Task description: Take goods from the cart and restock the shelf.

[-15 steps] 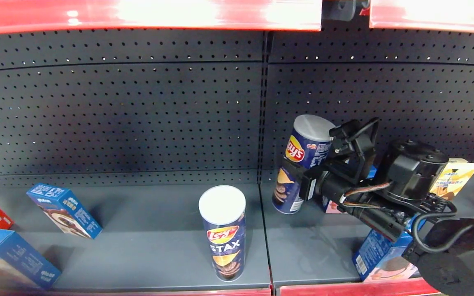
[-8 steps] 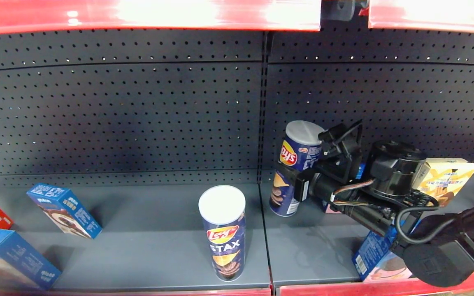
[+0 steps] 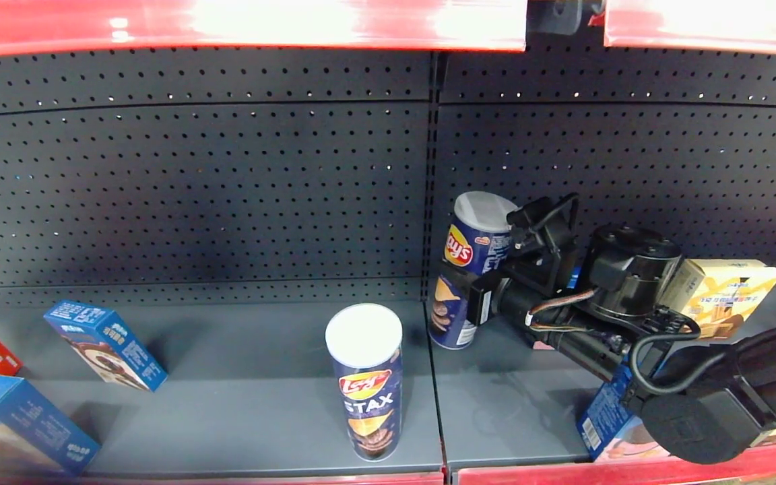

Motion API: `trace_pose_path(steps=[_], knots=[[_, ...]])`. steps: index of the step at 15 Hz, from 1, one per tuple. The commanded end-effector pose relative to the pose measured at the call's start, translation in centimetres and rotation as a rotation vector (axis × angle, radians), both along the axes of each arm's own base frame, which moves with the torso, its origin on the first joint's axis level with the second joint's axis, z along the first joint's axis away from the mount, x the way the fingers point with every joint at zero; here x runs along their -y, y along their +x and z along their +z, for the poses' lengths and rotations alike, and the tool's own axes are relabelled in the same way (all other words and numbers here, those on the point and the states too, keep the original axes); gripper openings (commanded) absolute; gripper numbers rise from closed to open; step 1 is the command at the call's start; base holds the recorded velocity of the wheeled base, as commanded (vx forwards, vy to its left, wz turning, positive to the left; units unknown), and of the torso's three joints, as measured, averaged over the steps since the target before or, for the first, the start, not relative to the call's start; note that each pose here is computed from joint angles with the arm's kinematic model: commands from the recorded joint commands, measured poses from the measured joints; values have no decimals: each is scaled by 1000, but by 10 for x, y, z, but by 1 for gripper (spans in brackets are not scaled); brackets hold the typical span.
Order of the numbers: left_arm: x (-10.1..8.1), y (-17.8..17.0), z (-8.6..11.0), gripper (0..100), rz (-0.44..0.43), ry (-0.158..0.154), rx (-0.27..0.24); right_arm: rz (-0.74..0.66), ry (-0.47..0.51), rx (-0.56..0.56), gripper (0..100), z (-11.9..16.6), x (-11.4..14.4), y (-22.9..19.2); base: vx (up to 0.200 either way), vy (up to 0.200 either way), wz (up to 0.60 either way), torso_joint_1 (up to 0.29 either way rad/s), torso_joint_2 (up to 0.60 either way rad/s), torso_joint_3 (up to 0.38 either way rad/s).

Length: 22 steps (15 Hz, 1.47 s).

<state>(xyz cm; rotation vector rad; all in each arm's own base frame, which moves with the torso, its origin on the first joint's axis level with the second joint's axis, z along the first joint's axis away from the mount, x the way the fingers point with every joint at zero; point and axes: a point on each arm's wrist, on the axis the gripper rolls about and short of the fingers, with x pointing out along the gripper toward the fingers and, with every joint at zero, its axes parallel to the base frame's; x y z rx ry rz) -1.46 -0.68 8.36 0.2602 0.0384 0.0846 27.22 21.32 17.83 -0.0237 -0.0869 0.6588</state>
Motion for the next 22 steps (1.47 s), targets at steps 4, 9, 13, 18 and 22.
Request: trace_pose_path(steps=[4, 9, 13, 18, 22], knots=[[-3, -1, -6, 100, 142, -215, -48, -1, -7, -8, 0, -3, -1, 0, 0, 0, 0, 0, 0, 0], [-3, -1, -6, 100, 144, -246, -31, 9, -7, -7, 0, -6, -6, 7, 0, 0, 0, 0, 0, 0], [-3, -1, -6, 100, 145, -248, -30, 15, -2, 0, 0, -9, -17, 17, 0, 0, 0, 0, 0, 0], [-3, -1, -6, 100, 145, -248, -30, 29, 7, 11, 0, -13, -33, 28, 0, 0, 0, 0, 0, 0], [-3, -1, -6, 100, 145, -248, -30, 32, 16, 21, 0, -14, -40, 35, 0, 0, 0, 0, 0, 0]])
